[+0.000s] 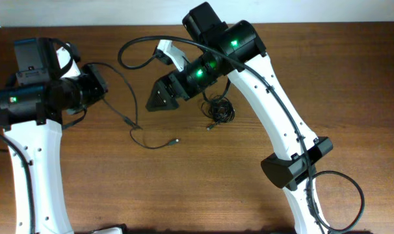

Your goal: Untangle cables

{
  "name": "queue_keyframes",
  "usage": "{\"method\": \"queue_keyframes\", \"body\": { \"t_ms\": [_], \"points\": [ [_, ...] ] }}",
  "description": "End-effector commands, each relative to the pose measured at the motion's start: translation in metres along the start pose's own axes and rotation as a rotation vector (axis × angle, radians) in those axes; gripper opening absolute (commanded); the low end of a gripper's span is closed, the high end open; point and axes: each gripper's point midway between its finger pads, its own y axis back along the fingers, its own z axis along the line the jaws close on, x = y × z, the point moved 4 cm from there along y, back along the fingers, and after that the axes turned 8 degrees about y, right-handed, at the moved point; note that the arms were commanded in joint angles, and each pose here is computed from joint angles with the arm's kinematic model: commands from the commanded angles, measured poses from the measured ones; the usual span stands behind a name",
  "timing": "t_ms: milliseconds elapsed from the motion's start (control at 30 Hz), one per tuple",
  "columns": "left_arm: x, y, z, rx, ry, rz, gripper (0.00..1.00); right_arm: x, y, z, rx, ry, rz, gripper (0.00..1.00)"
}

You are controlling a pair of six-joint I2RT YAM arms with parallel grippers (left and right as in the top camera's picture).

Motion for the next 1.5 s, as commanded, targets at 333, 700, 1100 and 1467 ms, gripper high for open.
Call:
{"method": "queue_keyframes", "body": {
  "t_ms": [333, 700, 1100, 1467],
  "points": [
    [0.01, -0.011, -0.02, 0.062, 0.019, 0.063, 0.0, -0.013, -0.019, 0.046, -0.072, 0.153, -0.034, 0.65],
    [0.021, -0.013, -0.005, -0.059, 0.042, 0.088, 0.13, -0.036, 0.002, 0.023, 0.013, 0.018, -0.145, 0.04],
    [0.058, 0.001, -0.051, 0.391, -0.432, 0.28, 0.66, -0.07, 0.083, 0.043, 0.101, -0.107, -0.425, 0.04],
    [0.049, -0.008, -0.025, 0.17, -0.402, 0.243, 0.78, -0.099, 0.116, 0.073, -0.13, -0.15, -0.554, 0.04]
  ]
}}
